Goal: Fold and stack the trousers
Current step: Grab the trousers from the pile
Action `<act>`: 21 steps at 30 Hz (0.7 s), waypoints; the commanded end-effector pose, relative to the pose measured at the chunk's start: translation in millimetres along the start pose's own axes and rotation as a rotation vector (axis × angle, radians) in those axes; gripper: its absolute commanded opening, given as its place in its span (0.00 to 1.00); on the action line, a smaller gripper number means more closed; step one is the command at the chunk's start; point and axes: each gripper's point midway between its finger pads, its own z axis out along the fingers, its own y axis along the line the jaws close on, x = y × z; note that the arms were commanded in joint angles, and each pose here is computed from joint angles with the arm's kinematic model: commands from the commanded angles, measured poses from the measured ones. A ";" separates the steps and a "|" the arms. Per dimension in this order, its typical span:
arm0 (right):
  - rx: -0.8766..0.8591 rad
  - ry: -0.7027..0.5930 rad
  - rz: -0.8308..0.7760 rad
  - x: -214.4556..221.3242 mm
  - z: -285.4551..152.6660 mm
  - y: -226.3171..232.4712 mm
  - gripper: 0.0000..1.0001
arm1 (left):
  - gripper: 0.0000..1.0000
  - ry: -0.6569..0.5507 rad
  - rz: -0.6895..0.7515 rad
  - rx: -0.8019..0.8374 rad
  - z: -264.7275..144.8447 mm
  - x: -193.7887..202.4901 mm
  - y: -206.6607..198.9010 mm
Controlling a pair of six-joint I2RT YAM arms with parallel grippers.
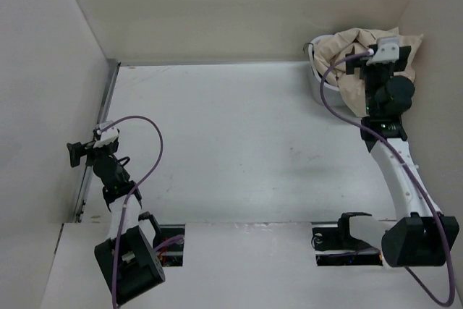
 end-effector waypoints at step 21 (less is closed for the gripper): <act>0.346 0.994 0.345 243.8 47.7 -24.5 0.75 | 0.83 -0.035 -0.025 0.154 14.2 -18.4 -20.7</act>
